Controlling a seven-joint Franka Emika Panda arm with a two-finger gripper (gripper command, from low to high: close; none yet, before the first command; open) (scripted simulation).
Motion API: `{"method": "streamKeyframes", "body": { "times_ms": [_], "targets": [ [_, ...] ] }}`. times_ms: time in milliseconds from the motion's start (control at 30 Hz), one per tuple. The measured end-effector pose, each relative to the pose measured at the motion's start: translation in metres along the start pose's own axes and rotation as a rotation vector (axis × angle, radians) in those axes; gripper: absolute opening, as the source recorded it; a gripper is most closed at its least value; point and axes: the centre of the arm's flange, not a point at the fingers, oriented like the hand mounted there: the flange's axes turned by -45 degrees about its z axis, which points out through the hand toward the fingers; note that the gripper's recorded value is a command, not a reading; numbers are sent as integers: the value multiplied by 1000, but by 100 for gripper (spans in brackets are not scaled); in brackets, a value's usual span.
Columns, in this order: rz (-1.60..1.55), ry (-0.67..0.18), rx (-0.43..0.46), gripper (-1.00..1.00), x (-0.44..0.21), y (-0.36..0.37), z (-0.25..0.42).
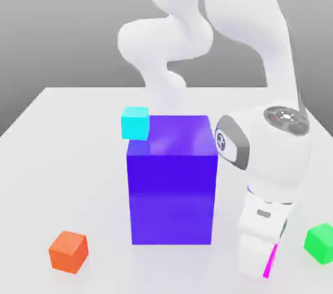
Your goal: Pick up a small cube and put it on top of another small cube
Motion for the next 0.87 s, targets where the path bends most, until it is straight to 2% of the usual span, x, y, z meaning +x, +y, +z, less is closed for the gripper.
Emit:
{"method": "streamKeyframes", "body": {
  "times_ms": [133,367,500,533,733,867],
  "targets": [
    [-1,0,1,-100,1,-1,-45],
    [-138,1,4,-100,89,-79,-97],
    [-156,1,1,-100,102,-92,-60],
    [-157,1,1,100,102,-93,-48],
    [-158,1,0,100,101,-93,-42],
    [-158,1,0,100,102,-93,-81]
  ]
}}
